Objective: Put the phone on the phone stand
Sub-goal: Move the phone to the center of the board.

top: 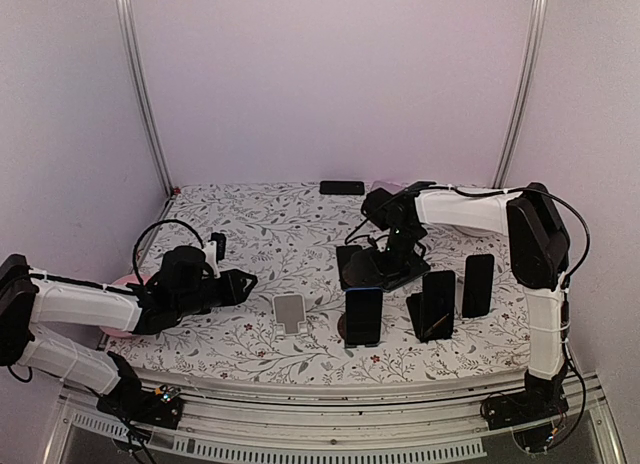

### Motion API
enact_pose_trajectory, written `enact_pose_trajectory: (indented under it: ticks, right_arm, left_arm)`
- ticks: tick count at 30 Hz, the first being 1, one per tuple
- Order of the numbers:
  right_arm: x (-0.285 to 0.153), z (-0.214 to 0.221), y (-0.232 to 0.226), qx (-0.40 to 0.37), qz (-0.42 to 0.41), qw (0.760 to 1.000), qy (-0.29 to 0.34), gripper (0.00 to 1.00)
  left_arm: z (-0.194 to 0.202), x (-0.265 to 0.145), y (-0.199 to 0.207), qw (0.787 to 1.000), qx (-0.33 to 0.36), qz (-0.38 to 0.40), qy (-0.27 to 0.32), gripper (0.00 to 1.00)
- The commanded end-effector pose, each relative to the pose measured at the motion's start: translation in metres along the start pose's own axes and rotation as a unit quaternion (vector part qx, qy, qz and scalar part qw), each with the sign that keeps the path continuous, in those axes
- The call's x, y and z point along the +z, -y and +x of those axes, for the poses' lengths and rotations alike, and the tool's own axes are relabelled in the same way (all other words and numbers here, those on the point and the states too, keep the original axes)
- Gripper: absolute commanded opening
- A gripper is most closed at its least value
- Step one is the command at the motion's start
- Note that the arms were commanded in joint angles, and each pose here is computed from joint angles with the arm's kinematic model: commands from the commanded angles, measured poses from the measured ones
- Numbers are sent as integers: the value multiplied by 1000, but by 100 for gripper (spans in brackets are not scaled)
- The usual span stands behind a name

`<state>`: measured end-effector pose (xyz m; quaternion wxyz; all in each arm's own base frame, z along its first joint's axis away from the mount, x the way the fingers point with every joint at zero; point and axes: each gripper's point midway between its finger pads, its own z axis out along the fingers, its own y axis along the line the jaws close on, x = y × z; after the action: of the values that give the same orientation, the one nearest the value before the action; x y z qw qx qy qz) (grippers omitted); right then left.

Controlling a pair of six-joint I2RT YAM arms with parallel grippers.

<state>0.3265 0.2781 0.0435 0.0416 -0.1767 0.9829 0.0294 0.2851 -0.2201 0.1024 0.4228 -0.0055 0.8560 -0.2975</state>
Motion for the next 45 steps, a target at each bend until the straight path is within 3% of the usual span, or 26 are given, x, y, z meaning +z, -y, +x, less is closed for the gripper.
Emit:
enact_pose_trajectory:
  ticks: [1, 45]
  right_arm:
    - [13, 11, 2, 5, 14, 1000, -21, 5]
    - [52, 6, 10, 25, 2, 999, -39, 7]
  left_arm:
    - [0, -1, -4, 1000, 5, -1, 0, 33]
    - [-3, 0, -8, 1000, 6, -7, -1, 33]
